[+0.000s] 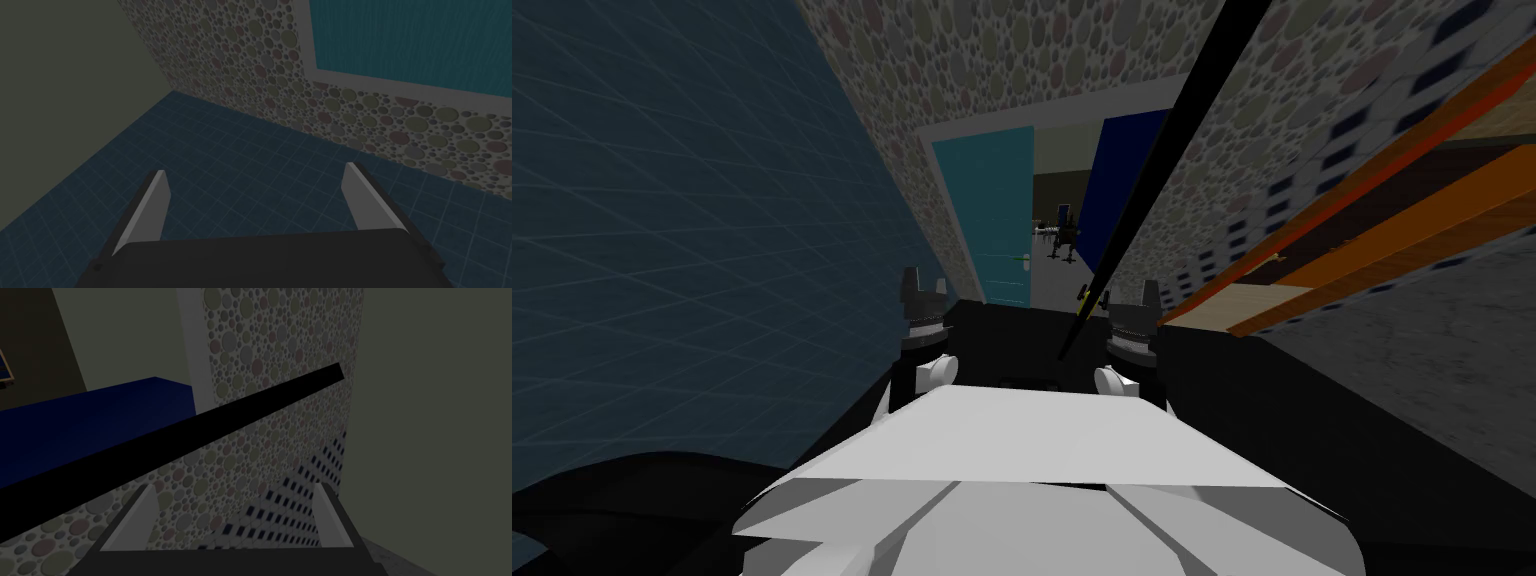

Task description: Pull the door open

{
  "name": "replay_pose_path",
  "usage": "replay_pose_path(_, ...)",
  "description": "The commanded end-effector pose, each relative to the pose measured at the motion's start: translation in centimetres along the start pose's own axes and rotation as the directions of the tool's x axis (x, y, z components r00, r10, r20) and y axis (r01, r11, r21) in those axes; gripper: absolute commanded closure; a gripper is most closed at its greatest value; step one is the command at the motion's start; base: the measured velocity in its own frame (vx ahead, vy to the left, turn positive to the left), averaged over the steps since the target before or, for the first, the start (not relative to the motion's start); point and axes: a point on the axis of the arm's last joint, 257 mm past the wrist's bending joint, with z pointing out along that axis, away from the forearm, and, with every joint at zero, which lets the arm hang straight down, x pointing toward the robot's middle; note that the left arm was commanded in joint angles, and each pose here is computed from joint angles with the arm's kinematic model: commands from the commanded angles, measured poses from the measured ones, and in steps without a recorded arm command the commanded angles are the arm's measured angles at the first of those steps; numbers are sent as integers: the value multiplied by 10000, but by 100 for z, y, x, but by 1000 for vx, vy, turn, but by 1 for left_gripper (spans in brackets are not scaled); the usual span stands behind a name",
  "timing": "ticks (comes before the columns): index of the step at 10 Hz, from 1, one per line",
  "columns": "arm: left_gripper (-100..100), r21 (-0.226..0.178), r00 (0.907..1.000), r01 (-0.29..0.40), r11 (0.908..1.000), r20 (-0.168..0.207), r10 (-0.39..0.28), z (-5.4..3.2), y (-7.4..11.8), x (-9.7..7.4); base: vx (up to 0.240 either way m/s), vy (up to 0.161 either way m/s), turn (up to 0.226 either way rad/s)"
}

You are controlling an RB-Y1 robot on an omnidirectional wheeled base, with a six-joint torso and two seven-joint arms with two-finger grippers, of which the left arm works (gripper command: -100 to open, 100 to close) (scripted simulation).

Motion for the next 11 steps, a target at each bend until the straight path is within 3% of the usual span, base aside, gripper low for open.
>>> replay_pose_path(1, -100, -158, 9999, 125, 9998, -90, -127, -1, 107, 51, 42, 29, 16)
replay_pose_path(8, -100, -1076, 9953, 759, 9913, -512, -817, -28, 684, 366, 112, 33, 5)
replay_pose_path(11, -100, -1348, 9930, 913, 9867, -629, -1004, -43, 844, 468, 88, 31, 7)
